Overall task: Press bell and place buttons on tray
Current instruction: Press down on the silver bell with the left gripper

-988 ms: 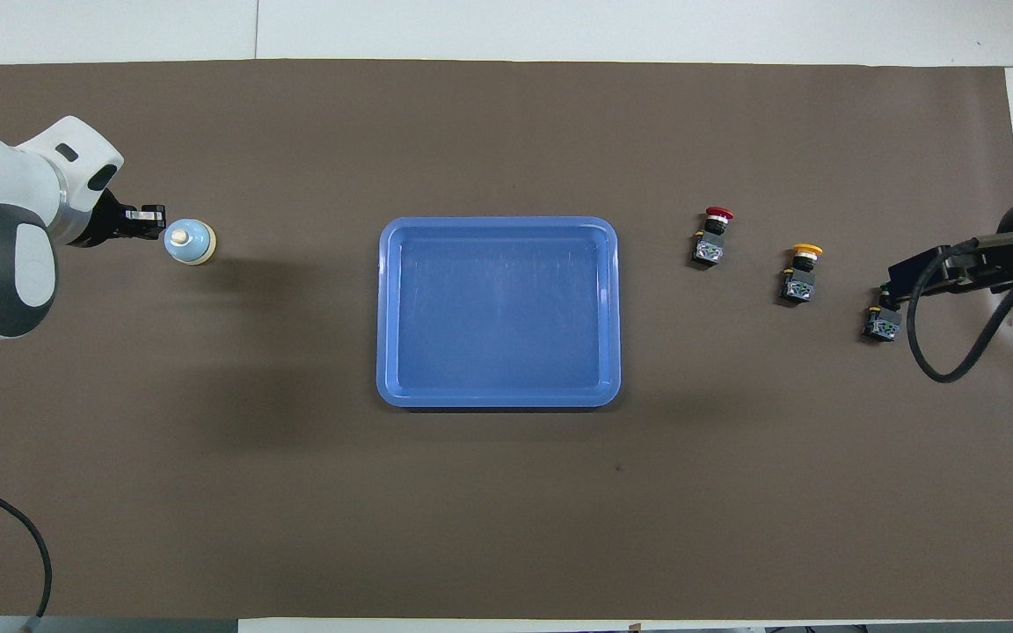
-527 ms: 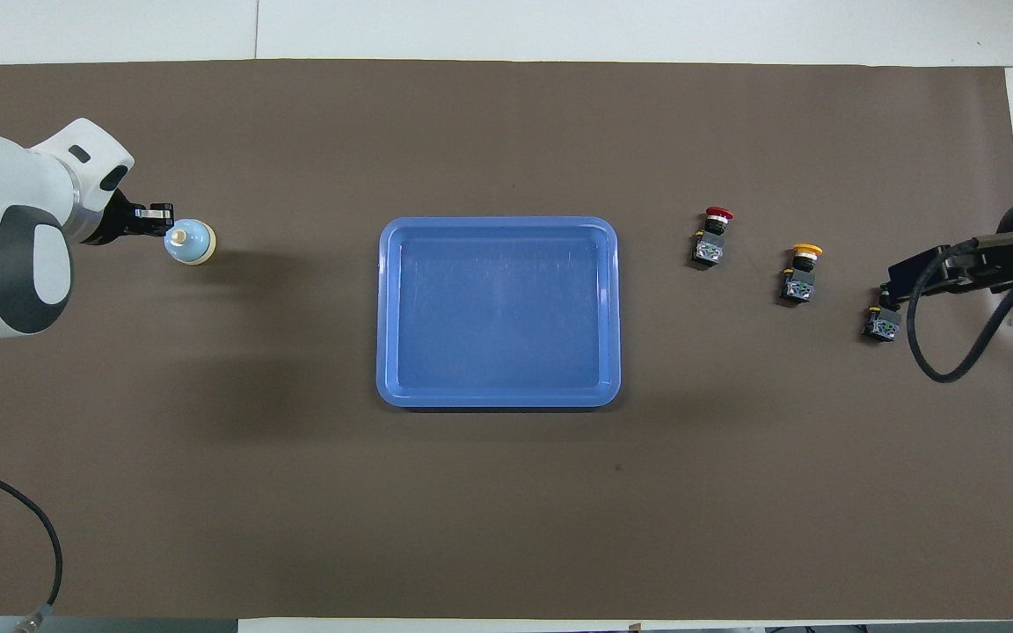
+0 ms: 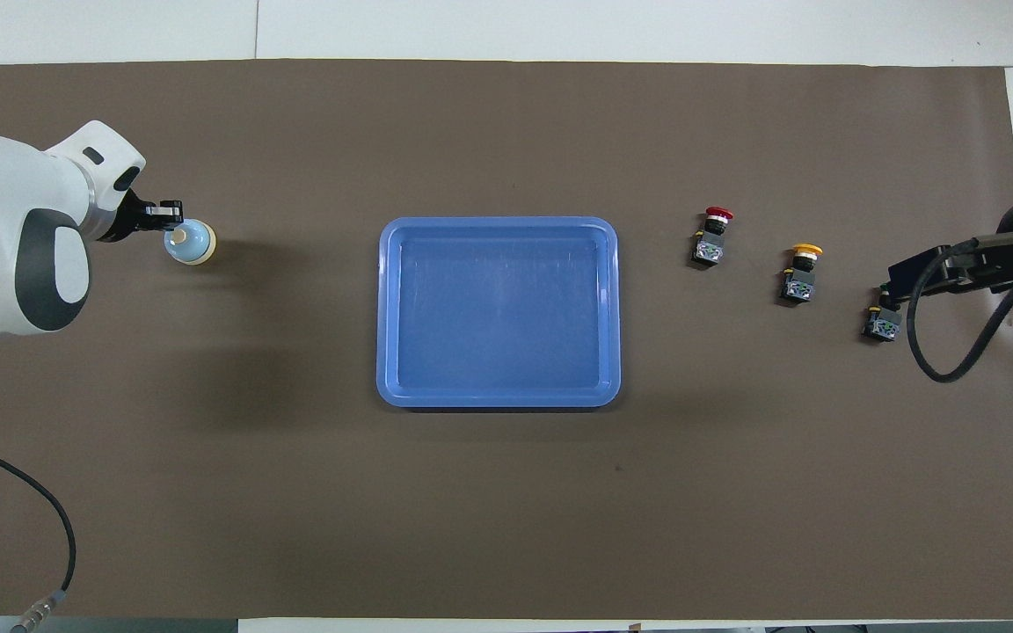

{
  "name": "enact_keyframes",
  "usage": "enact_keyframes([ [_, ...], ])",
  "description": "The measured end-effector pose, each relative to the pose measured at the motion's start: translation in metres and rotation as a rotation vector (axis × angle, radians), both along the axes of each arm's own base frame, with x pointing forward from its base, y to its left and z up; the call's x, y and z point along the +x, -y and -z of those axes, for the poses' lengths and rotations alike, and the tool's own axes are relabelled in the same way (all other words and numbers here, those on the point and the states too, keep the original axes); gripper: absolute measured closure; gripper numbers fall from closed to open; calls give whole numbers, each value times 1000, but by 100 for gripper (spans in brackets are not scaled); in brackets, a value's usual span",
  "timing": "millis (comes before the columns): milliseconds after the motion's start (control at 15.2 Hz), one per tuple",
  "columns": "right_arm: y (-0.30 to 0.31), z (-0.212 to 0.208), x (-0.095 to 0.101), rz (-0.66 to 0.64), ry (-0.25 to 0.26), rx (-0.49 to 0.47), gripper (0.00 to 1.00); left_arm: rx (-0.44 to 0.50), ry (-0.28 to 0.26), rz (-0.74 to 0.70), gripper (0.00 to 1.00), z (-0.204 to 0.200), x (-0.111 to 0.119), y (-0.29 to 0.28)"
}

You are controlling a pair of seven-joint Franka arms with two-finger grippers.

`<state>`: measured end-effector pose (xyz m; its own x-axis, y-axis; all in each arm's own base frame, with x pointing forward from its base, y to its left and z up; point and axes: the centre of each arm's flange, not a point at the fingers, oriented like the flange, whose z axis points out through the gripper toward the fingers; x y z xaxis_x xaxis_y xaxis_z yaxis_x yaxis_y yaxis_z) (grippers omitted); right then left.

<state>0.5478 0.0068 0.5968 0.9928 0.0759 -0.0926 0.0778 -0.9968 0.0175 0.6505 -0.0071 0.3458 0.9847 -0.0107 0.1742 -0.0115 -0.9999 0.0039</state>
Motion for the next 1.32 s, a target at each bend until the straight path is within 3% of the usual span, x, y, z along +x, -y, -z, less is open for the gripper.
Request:
enact_keyframes([
  [329, 0, 0, 0, 0, 0, 0, 0, 0, 63, -2, 99, 14, 0, 0],
  [527, 0, 0, 0, 0, 0, 0, 0, 0, 69, -2, 99, 14, -1, -1],
  [856, 0, 0, 0, 0, 0, 0, 0, 1, -3, -4, 99, -1, 4, -2],
  [1318, 0, 0, 0, 0, 0, 0, 0, -2, -42, -2, 99, -4, 2, 4],
])
